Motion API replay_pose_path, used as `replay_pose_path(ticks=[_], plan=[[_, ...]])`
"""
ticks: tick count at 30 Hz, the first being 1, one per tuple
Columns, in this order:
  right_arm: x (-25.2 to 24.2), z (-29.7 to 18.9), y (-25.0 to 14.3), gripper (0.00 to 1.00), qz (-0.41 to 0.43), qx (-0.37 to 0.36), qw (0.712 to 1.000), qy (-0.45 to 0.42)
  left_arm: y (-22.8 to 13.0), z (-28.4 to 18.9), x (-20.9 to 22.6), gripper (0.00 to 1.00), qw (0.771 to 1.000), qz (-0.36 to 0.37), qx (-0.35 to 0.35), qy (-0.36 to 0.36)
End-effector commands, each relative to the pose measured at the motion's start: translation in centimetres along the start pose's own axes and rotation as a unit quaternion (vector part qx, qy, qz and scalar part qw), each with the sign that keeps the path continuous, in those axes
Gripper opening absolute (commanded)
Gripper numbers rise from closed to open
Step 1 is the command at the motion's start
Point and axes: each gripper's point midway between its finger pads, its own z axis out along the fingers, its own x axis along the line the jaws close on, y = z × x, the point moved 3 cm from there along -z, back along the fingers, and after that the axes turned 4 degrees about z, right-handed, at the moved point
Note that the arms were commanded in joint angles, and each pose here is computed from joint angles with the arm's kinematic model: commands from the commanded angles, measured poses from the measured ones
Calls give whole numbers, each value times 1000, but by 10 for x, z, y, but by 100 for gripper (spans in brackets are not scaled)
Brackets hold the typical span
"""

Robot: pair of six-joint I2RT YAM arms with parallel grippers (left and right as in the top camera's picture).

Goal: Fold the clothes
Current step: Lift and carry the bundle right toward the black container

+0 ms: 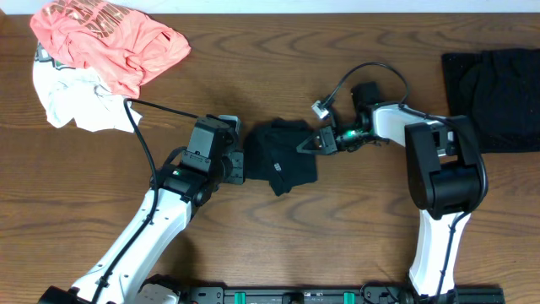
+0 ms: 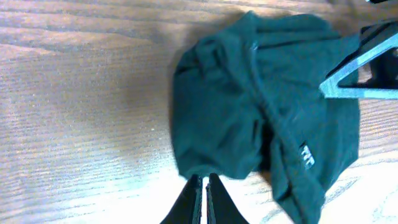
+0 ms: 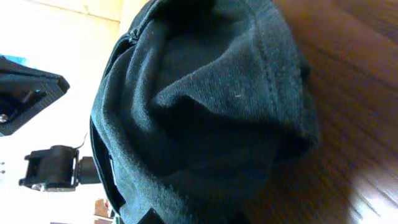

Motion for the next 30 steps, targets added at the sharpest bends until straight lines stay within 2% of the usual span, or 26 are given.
replay_pose_path(ticks=[1, 6, 11, 19, 30], plan=[[-3, 1, -4, 1, -2, 6, 1000, -1, -2, 2, 0, 6, 1000, 2, 7, 2], [-7, -10, -3, 1, 9, 3, 999, -45, -2, 3, 1, 6, 1000, 2, 8, 2], [-1, -33, 10, 1, 30, -21, 991, -132, -1, 3, 0, 6, 1000, 2, 4, 1], [54, -86, 43, 1, 11, -121, 963, -240, 0, 3, 0, 6, 1000, 3, 2, 1], [112, -138, 51, 1, -56, -202, 923, -322, 1, 3, 0, 6, 1000, 3, 1, 1]])
